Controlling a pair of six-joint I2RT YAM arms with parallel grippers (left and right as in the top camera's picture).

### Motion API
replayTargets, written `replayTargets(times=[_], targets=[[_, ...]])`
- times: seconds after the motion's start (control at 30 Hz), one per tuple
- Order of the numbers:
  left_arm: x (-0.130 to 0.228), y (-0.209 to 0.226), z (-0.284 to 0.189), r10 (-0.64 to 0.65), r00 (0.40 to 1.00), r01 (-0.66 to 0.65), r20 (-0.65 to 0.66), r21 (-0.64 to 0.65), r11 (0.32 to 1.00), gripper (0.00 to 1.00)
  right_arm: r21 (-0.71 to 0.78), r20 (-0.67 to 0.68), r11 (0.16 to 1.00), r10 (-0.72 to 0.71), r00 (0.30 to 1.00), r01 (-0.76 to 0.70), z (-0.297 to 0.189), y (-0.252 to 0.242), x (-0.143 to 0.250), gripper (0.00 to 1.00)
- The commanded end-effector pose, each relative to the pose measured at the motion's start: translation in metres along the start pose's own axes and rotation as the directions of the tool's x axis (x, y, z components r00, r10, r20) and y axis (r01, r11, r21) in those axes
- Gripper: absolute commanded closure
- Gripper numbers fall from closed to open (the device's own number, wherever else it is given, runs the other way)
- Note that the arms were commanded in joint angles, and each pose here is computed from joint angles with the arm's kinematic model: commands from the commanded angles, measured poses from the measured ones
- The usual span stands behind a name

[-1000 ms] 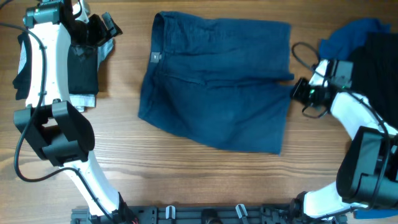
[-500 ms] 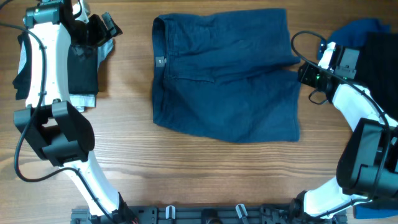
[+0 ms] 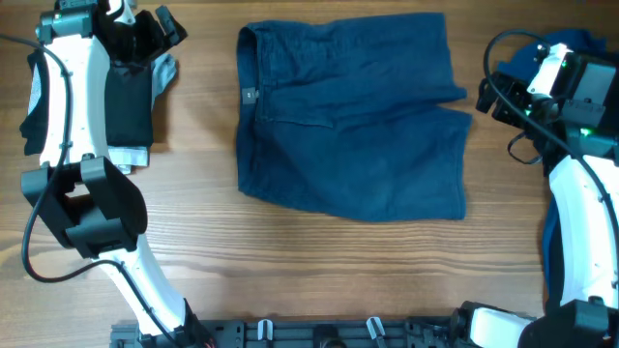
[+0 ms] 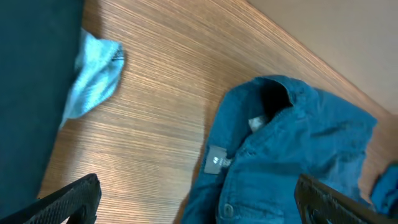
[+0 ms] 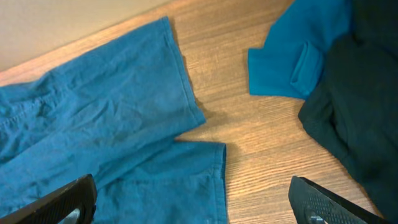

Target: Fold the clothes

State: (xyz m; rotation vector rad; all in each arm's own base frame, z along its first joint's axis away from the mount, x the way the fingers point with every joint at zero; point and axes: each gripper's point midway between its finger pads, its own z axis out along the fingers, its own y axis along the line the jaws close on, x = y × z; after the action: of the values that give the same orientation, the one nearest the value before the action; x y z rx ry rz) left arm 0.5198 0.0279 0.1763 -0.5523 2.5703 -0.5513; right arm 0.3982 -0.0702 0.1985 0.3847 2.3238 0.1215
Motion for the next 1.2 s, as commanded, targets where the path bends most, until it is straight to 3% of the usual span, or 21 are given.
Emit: replayTargets(times=[0.0, 0.03, 0.07, 0.1, 0.13, 0.27, 0.4, 0.63, 0.73, 0.83, 1.17], targets=[[0.012, -0.031, 0.011, 0.050, 0.998, -0.045, -0.045, 0.111, 0.993, 0.04, 0.020, 0.008, 1.000, 0.009, 1.000, -0.009, -0.001, -0.004, -0.004, 0.00], [0.013, -0.049, 0.015, 0.088, 0.996, -0.083, -0.029, 0.140, 0.987, 0.37, 0.020, 0.008, 1.000, 0.008, 1.000, -0.008, -0.001, -0.004, -0.004, 0.00], [0.014, -0.067, 0.020, 0.127, 0.992, -0.124, -0.009, 0.162, 0.979, 0.76, 0.020, 0.008, 1.000, 0.009, 1.000, -0.009, -0.001, -0.004, -0.004, 0.00], [0.015, -0.079, 0.023, 0.153, 0.988, -0.152, 0.007, 0.179, 0.972, 0.91, 0.020, 0.008, 1.000, 0.009, 1.000, -0.009, -0.001, -0.004, -0.004, 0.00], [0.016, -0.095, 0.028, 0.186, 0.982, -0.188, 0.026, 0.200, 0.962, 0.96, 0.020, 0.008, 1.000, 0.009, 1.000, -0.009, -0.001, -0.004, -0.004, 0.00], [0.035, -0.163, 0.062, 0.308, 0.947, -0.322, 0.094, 0.287, 0.902, 0.96, 0.020, 0.008, 1.000, 0.009, 1.000, -0.009, -0.001, -0.004, -0.004, 0.00], [0.059, -0.174, 0.111, 0.336, 0.941, -0.334, 0.049, 0.307, 0.891, 0.96, 0.020, 0.008, 1.000, 0.009, 1.000, -0.009, -0.001, -0.004, -0.004, 0.00], [0.069, -0.136, 0.182, 0.313, 0.950, -0.299, -0.010, 0.273, 0.914, 0.96, 0.020, 0.008, 1.000, 0.009, 1.000, -0.009, -0.001, -0.004, -0.004, 0.00], [0.045, -0.087, 0.207, 0.272, 0.961, -0.275, 0.042, 0.106, 0.956, 0.96, 0.020, 0.008, 1.000, 0.008, 1.000, -0.008, -0.001, -0.004, -0.004, 0.00], [0.034, -0.062, 0.218, 0.251, 0.966, -0.254, 0.065, 0.043, 0.966, 0.96, 0.020, 0.008, 1.000, 0.009, 1.000, -0.009, -0.001, -0.004, -0.004, 0.00], [0.050, -0.017, 0.266, 0.226, 0.974, -0.226, 0.018, 0.009, 0.974, 0.96, 0.020, 0.008, 1.000, 0.009, 1.000, -0.009, -0.001, -0.004, -0.004, 0.00]])
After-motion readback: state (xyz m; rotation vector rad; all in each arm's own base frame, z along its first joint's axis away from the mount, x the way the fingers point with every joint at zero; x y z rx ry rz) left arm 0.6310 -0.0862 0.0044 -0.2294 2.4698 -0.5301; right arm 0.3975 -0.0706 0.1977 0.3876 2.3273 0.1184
